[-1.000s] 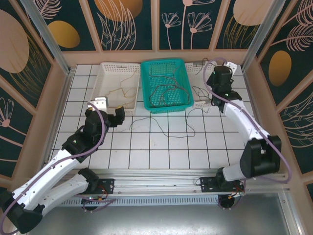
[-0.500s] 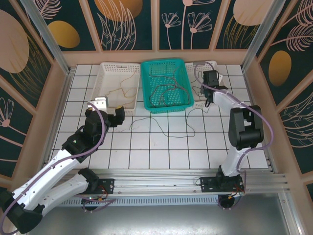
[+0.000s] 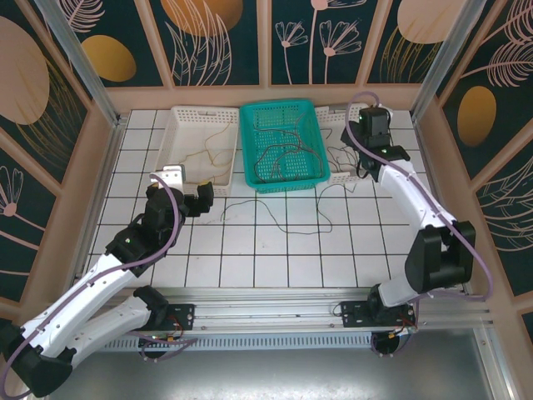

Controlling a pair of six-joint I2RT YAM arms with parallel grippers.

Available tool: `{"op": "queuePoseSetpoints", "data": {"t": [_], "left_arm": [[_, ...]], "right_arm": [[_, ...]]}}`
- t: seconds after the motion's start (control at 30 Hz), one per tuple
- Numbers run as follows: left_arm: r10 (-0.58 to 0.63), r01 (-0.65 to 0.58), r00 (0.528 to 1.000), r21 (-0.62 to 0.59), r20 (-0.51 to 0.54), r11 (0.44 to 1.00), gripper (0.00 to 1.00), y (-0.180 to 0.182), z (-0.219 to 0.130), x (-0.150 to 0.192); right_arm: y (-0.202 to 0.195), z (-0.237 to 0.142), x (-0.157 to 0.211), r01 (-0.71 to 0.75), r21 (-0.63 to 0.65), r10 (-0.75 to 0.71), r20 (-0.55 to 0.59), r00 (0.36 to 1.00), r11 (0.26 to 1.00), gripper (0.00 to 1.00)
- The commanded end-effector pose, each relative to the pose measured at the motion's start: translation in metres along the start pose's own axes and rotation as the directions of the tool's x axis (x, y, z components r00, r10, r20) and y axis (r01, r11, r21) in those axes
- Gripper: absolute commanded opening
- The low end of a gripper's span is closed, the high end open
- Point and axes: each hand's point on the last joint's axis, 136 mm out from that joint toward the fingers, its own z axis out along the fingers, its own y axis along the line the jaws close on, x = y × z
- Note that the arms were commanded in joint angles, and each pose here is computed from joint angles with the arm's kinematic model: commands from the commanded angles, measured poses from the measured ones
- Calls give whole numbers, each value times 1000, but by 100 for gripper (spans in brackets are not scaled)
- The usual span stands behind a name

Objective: Untangle the cables

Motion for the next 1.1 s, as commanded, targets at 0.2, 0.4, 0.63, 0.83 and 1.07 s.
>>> {"op": "queuePoseSetpoints", "data": {"t": [0.2,0.4,0.63,0.83,1.07], "left_arm": [[10,-10,1000,3,16,1000,99,-1,-4,-12],[16,-16,1000,8,6,1000,99,-3,-2,-10],[20,-20,1000,1,4,1000,99,-2,-2,-9],[20,-20,1000,-6,3,1000,99,0,-2,-9],[21,-21,1000,-6,2,1000,98,0,-1,-8]], "right_arm": [[35,-66,157,131,-174,-170,-234,957,976,68],[12,-90,246,180,-181,-234,-354,905,967,69],[-31,-73,256,258,20,-235,-350,907,966,71],[-38,-51,274,249,28,-216,-410,886,968,69],[-29,-41,294,186,-57,-191,-458,868,981,65]]}}
